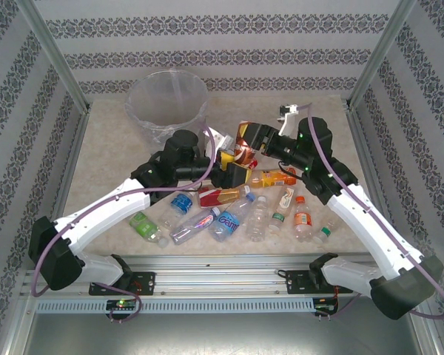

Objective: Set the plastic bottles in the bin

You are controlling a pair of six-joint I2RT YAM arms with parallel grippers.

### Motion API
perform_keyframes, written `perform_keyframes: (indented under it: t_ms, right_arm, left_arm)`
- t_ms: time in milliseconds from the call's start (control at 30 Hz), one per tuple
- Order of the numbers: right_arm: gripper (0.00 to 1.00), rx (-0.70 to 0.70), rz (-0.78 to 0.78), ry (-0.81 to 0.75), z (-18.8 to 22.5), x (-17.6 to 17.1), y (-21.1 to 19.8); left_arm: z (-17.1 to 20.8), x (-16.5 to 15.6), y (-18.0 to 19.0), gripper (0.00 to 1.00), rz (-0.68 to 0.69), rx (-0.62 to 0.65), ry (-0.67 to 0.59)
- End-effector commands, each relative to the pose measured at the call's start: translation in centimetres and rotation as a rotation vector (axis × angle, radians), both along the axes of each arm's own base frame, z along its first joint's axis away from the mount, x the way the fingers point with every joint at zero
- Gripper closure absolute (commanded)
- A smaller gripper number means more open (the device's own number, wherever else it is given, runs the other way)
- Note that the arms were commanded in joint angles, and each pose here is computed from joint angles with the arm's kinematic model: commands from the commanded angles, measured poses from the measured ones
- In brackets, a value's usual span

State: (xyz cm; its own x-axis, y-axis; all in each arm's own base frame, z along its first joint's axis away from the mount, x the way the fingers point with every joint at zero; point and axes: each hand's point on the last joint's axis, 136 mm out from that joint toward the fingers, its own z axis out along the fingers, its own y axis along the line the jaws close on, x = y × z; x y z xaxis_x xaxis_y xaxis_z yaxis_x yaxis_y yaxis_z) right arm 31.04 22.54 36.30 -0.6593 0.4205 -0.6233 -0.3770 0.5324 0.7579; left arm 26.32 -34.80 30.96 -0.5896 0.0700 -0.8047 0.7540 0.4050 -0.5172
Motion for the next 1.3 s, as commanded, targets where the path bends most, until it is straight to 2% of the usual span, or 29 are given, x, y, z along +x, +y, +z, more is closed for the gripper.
perform_keyframes:
  t_ms: [0,367,567,667,867,1033,1267]
  right_arm:
    - [0.44,0.034,0.035,-0.047,1.5,-1.0,0.4]
    - [0.4,0.011,0.041,-0.033,0.7,-1.3,0.4]
    - [0.28,-0.003,0.026,-0.034,0.5,-1.5,-0.1]
    - [0.17,-0.01,0.01,-0.029,0.2,-2.0,-0.9]
    - [0.03,0.006,0.039,-0.08,1.1,-4.9,-2.4]
    - [0.02,-0.054,0.107,-0.125,1.4,-8.1,-3.1]
    - [0.02,-0.194,0.073,-0.181,0.4,-10.6,-5.5]
  left_arm:
    - [0.4,0.2,-0.3,0.31,-0.023,-0.024,0.005]
    - [1.1,-0.2,0.1,0.67,-0.036,-0.025,-0.061]
    - [0.9,-0.1,0.3,0.68,-0.026,-0.014,-0.067]
    - [0.9,-0.1,0.4,0.68,-0.017,-0.009,-0.062]
    - [0.6,-0.1,0.8,0.68,-0.009,0.01,-0.064]
    - [0.6,0.1,1.2,0.68,0.012,0.04,-0.082]
    - [1.2,1.4,3.1,0.67,0.119,0.133,-0.134]
